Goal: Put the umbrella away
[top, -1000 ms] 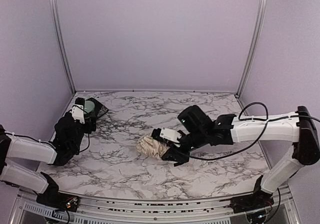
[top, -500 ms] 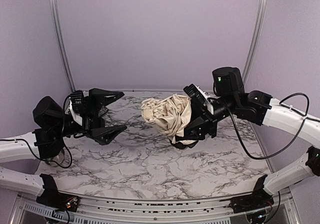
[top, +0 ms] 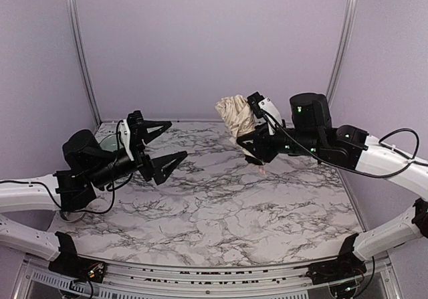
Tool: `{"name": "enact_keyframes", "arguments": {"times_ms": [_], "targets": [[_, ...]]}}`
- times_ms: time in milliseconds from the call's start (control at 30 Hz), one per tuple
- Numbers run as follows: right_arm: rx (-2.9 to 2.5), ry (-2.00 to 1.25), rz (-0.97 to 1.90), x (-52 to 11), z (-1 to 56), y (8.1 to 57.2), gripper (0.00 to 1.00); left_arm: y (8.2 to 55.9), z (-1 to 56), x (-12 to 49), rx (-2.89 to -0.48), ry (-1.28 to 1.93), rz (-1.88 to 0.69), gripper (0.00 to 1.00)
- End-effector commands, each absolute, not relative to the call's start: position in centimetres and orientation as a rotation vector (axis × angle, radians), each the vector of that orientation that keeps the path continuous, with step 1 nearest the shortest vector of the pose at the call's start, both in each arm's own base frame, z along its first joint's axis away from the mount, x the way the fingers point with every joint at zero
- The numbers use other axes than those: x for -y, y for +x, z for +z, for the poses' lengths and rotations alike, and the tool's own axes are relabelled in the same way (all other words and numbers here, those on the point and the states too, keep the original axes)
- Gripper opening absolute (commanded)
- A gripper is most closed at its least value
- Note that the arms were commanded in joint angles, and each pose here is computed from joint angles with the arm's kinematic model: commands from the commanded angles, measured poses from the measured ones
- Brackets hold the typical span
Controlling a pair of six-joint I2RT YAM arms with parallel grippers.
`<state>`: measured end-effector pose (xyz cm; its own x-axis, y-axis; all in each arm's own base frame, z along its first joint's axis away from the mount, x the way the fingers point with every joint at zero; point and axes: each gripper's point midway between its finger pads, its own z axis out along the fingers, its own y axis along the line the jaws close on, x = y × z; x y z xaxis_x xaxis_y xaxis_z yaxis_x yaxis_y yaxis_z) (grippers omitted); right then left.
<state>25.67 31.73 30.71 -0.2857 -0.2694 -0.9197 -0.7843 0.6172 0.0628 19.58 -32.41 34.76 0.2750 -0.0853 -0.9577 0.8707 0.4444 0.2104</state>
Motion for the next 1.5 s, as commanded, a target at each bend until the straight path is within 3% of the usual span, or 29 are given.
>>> {"name": "enact_keyframes", "arguments": {"times_ms": [0, 133, 433, 533, 767, 1000, 1200, 1467], "targets": [[-1.916, -0.224, 0.244, -24.2, 30.3, 32.0, 0.0, 26.0, 30.8, 32.1, -1.428, 0.61, -0.661, 0.93], [-2.007, -0.074, 0.126, -22.4, 25.1, 32.7, 0.0, 28.1, 27.3, 32.7, -1.577, 0.52, -0.641, 0.93], [-2.28, 0.415, -0.253, -18.6, 14.4, 31.8, 0.0, 28.8, 25.7, 31.2, -1.627, 0.506, -0.525, 0.94], [-2.381, 0.414, -0.337, -20.1, 11.4, 31.9, 0.0, 28.8, 25.6, 30.7, -1.628, 0.508, -0.501, 0.94], [-2.499, 0.297, -0.224, -24.3, 6.3, 31.9, 0.0, 28.7, 25.6, 29.9, -1.622, 0.516, -0.456, 0.95], [-2.561, 0.184, -0.158, -26.0, 4.7, 31.9, 0.53, 28.7, 25.6, 29.3, -1.619, 0.527, -0.413, 0.97], [-2.545, 0.112, -0.124, -25.9, 6.6, 32.1, 0.99, 28.7, 25.8, 28.5, -1.61, 0.53, -0.364, 0.98], [-2.447, -0.064, 0.17, -25.3, 14.3, 33.6, 1.0, 30.2, 26.0, 25.1, -1.617, 0.452, -0.235, 0.99]]}}
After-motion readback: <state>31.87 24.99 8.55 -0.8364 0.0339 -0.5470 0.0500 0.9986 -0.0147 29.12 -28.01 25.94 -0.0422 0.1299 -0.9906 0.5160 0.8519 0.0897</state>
